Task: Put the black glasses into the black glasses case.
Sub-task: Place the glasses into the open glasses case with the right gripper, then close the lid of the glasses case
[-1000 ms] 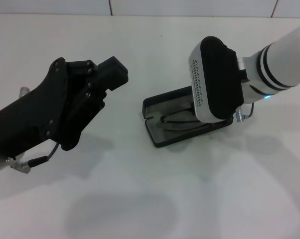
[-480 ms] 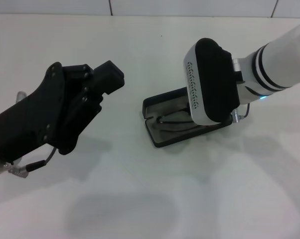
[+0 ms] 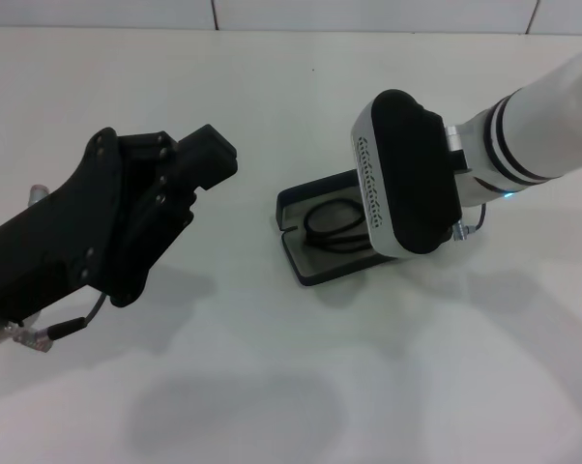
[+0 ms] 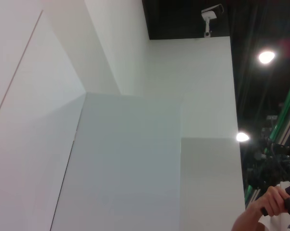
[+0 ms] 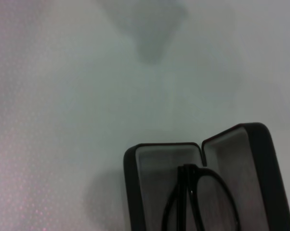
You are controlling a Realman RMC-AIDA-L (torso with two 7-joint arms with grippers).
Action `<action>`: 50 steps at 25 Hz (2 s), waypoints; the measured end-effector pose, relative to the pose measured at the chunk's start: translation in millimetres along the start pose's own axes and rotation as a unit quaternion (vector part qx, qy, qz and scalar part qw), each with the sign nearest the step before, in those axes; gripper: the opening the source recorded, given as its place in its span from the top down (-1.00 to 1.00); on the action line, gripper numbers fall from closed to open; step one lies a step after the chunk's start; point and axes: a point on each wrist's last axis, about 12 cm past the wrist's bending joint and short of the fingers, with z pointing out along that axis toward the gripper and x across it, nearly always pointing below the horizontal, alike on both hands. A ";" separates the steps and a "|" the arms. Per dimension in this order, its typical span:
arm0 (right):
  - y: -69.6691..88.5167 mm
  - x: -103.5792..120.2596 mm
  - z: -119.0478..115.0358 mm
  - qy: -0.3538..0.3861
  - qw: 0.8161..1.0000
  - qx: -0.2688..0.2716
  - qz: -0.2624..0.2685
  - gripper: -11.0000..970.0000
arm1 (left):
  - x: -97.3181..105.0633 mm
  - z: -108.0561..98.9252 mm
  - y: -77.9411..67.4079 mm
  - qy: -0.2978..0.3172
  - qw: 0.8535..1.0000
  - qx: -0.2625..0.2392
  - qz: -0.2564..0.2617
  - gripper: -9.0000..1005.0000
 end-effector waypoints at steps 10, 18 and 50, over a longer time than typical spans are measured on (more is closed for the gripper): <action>7.4 -0.6 -7.1 -0.007 1.000 0.002 0.020 0.70 | -0.4 -0.4 -0.1 0.001 1.000 0.000 0.001 0.90; 16.0 2.8 -27.2 -0.038 0.997 0.014 0.067 0.70 | -5.2 -1.8 2.3 0.004 1.000 0.005 0.003 0.90; 132.9 232.0 -112.5 -0.279 0.805 0.049 0.521 0.70 | 24.7 118.5 115.2 0.331 0.943 -0.010 -0.043 0.81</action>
